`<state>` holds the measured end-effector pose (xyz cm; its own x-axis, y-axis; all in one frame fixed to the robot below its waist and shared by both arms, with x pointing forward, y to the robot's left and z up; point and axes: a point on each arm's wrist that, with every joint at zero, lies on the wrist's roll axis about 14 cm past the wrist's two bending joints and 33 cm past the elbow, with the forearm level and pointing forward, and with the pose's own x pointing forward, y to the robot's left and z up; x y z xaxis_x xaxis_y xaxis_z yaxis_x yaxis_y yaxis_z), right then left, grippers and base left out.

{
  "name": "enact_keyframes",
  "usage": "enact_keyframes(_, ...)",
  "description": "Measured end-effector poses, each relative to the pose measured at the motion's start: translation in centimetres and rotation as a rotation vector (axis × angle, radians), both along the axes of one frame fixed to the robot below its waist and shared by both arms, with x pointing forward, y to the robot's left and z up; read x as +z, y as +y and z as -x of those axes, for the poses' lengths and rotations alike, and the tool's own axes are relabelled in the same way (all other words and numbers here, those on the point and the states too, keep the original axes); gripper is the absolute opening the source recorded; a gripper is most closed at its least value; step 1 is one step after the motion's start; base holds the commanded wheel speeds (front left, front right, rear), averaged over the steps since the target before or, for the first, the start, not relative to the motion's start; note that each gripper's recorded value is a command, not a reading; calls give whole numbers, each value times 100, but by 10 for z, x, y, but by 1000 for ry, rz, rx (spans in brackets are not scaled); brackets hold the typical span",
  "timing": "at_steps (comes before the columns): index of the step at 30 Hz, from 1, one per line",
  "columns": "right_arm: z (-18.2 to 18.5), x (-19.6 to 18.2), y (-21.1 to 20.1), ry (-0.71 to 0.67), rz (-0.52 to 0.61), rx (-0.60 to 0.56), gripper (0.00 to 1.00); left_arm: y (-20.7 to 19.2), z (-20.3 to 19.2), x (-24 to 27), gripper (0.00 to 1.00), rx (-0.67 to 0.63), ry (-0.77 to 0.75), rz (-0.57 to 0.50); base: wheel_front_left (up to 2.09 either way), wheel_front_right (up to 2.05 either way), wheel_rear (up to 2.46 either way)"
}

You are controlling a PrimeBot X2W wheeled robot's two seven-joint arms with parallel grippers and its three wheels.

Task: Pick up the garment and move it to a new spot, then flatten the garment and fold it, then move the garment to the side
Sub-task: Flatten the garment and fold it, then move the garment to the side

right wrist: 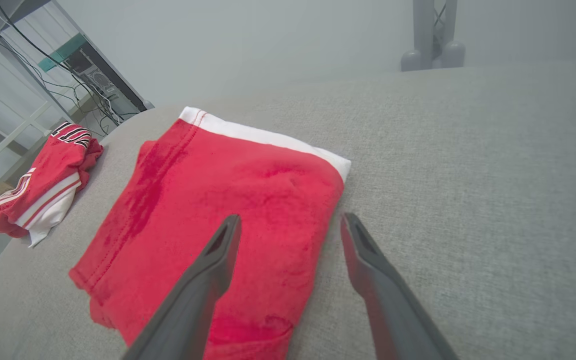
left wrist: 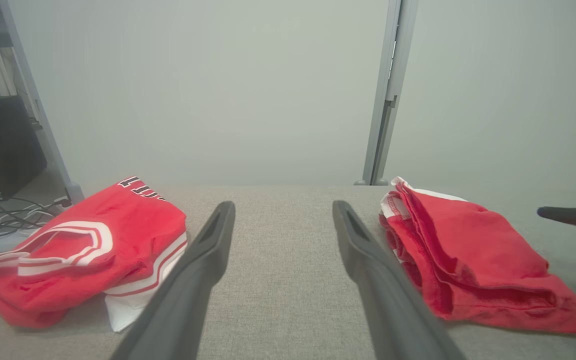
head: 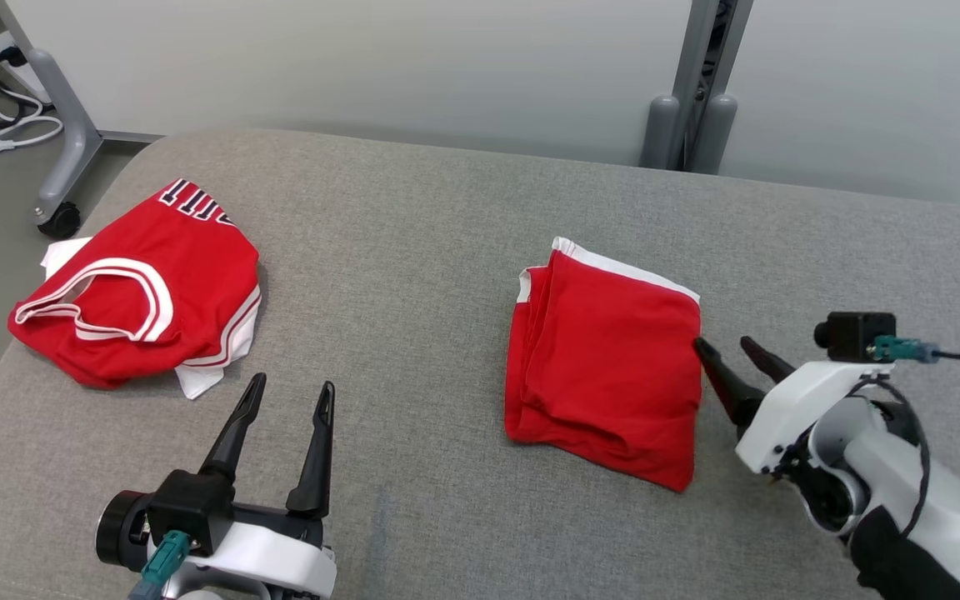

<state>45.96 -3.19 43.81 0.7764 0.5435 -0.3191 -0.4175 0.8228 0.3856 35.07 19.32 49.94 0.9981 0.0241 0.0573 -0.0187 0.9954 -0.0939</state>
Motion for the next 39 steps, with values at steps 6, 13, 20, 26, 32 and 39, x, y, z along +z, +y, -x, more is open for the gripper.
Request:
enact_keyframes(6, 0, -13, -7, 128, 4, -6, 100, 0, -1, -2, 100, -1, 6, 1, 0, 0, 0)
enact_keyframes(13, 3, -31, 1, 272, 12, 20, 100, 0, -2, -7, 100, -4, 23, 3, 0, 0, 0)
enact_keyframes(20, 2, -45, 9, 384, -12, 19, 100, 4, -2, -10, 100, 7, 34, 6, 0, 0, 0)
enact_keyframes(26, 3, -50, 22, 427, -32, 39, 100, 9, 1, -13, 100, 27, 46, 10, 0, 0, 0)
enact_keyframes(32, 4, -51, 27, 436, -38, 50, 0, 11, 1, -14, 100, 32, 49, 10, 0, 0, 0)
enact_keyframes(39, 1, -46, 22, 384, -23, 49, 0, 6, -3, -15, 100, 17, 50, 14, 0, 0, 0)
